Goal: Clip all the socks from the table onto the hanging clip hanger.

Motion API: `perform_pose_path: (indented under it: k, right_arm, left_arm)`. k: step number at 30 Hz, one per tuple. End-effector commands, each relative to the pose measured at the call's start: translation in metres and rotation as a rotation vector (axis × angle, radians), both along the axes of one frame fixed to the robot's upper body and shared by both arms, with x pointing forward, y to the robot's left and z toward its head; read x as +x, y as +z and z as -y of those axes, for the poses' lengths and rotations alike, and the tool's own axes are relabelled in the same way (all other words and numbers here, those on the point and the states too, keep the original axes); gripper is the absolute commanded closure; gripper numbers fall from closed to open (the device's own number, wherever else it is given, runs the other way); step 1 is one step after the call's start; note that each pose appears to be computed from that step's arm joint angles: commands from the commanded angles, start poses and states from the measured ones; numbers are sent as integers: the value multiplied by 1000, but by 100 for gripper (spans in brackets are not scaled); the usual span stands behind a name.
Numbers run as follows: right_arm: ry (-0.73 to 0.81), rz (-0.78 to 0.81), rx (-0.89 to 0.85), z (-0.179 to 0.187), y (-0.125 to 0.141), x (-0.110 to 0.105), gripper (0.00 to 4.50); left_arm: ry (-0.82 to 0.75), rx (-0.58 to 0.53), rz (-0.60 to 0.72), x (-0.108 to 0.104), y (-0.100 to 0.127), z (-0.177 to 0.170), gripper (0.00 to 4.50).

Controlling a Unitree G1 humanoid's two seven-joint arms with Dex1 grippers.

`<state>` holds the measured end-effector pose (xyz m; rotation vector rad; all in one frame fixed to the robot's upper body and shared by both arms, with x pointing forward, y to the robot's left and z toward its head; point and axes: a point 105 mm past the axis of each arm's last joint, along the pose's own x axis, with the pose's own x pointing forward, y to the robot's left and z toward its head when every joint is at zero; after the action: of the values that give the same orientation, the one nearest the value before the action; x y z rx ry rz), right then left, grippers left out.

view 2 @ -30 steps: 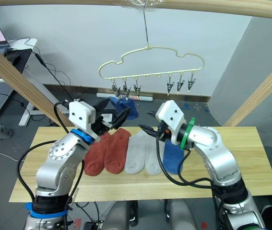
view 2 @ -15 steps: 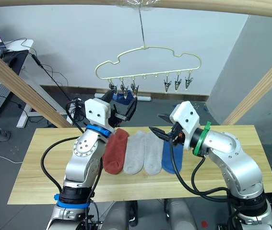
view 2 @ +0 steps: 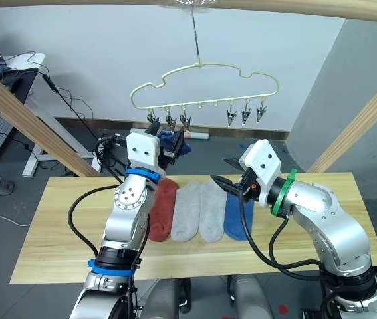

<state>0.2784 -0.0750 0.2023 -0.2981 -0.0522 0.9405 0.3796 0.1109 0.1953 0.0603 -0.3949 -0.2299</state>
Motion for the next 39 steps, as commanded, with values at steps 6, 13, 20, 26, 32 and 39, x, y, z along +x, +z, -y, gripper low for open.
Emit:
perform_pose_path:
  k: [6,13,20,26,32,39]
  right_arm:
    - [-5,56,1,5,12,-3,203]
    - [-11,57,-4,7,12,-2,203]
    - [-18,54,-6,8,11,-1,203]
    - [-18,50,-7,8,10,-2,203]
    - [-11,53,-5,7,10,-2,203]
    - [-3,58,4,6,10,-2,203]
  left_arm:
    - [55,-20,74,9,19,4,116]
    - [62,-23,96,11,23,8,116]
    - [80,-46,84,12,21,4,226]
    - [87,-47,95,11,24,3,226]
    - [83,-50,102,9,27,3,226]
    - [69,-59,109,7,30,4,226]
